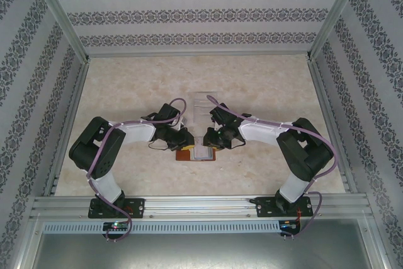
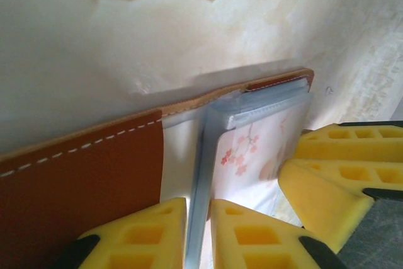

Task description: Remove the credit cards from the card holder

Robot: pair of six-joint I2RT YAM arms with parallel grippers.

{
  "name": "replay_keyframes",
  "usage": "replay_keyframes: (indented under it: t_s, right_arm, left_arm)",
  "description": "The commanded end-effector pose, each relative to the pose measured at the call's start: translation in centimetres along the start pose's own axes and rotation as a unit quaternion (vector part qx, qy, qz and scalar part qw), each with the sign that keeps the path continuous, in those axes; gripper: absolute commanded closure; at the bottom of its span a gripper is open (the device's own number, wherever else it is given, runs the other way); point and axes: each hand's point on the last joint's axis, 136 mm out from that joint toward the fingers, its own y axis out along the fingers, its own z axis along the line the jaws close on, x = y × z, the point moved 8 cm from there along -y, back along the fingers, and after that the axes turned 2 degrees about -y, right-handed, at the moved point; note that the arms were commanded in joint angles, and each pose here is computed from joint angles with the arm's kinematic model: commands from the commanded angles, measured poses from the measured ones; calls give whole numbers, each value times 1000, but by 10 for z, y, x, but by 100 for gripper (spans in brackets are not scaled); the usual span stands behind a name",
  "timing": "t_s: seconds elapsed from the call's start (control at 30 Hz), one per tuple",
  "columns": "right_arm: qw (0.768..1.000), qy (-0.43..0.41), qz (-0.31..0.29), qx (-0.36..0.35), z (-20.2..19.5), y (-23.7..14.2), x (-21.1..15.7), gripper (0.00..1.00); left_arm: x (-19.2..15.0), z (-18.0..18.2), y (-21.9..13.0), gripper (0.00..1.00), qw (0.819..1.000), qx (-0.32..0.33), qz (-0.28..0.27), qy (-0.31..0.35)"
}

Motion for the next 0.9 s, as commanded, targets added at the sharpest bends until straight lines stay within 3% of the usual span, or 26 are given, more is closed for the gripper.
replay_keyframes:
  t_s: [0.0,0.2,0.4,0.73,0.87]
  right_arm:
    - [1000,10,9,-19,-11,1,-5,75]
    - [1000,11,9,-19,-11,1,-5,75]
    - [1000,11,10,-19,-11,1,-6,74]
    - [1000,13,13,-22,-12,3,-6,73]
    - [999,14,14,-25,-13,4,-6,68]
  left_arm:
    - [4,-10,-10,84,1000,-25,-15,6]
    - [5,-21,-9,84,997,-76,-10,10]
    - [4,-18,-4,84,997,-78,3,5]
    - [0,-1,-2,84,1000,-6,13,-4]
    - [0,2,-2,84,1000,8,15,-1]
